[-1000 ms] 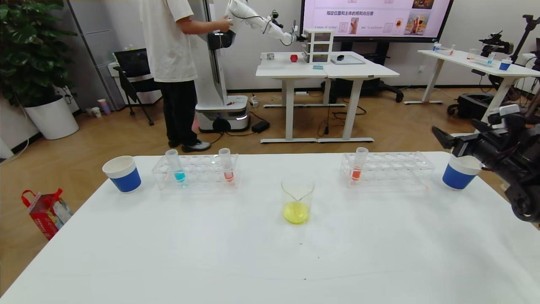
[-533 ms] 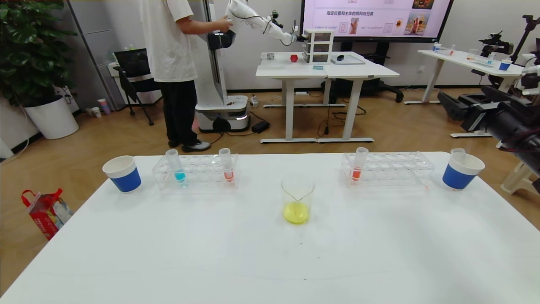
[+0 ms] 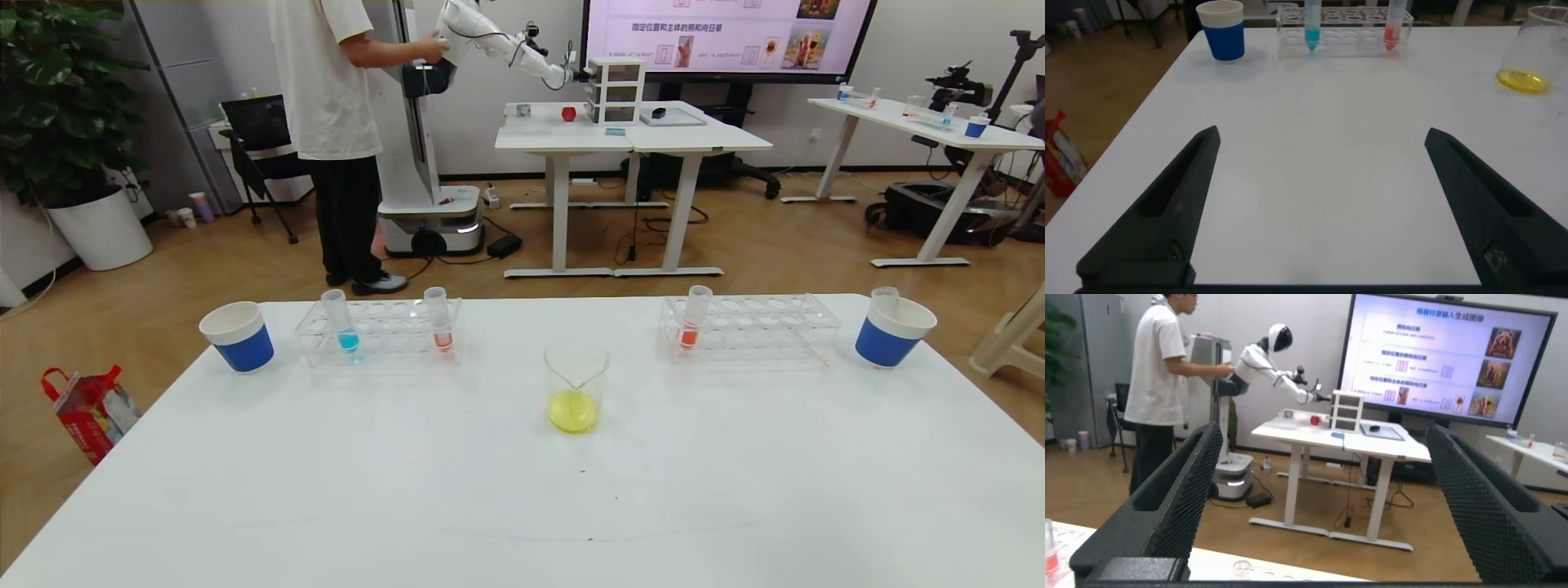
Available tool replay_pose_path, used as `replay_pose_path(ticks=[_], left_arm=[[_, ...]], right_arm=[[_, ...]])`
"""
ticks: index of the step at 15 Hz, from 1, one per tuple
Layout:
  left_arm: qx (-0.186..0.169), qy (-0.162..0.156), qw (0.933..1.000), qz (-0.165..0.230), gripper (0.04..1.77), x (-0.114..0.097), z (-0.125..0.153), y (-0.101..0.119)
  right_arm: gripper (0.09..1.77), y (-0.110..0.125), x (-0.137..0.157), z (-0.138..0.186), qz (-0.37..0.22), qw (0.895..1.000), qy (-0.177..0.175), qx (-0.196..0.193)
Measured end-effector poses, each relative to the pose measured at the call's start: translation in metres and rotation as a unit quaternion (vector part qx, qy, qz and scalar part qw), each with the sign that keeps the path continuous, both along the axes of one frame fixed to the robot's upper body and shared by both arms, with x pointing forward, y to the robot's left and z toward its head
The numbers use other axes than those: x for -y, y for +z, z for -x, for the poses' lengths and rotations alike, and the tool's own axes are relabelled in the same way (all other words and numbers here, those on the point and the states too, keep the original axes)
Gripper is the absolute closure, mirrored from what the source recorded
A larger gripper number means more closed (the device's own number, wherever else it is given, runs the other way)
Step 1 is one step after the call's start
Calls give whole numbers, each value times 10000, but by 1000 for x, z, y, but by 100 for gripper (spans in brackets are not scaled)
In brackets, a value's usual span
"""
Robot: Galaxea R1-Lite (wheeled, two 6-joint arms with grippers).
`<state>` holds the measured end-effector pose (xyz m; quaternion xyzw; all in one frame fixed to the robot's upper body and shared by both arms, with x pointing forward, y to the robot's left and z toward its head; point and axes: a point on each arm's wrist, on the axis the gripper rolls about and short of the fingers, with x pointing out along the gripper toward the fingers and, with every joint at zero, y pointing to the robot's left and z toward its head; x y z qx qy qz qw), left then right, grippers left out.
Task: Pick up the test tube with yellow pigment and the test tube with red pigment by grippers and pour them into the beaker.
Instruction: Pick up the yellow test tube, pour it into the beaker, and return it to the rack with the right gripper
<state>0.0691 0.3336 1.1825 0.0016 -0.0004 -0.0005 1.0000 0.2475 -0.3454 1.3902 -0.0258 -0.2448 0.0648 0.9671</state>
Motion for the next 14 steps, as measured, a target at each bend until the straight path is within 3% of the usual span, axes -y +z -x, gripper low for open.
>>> replay_pose_path(ticks=[4, 8, 10, 14], left_arm=[[0, 0, 10000, 4, 6, 0, 0, 0], [0, 0, 10000, 2, 6, 0, 0, 0], [0, 0, 10000, 4, 6, 0, 0, 0], [0, 2, 10000, 4, 6, 0, 0, 0]], right_arm=[[12, -16, -7, 71, 49, 9996, 58, 280], [12, -45, -13, 131, 175, 9993, 330, 56], [12, -59, -16, 159, 352, 9983, 456, 124], [12, -87, -18, 174, 318, 9974, 553, 327]])
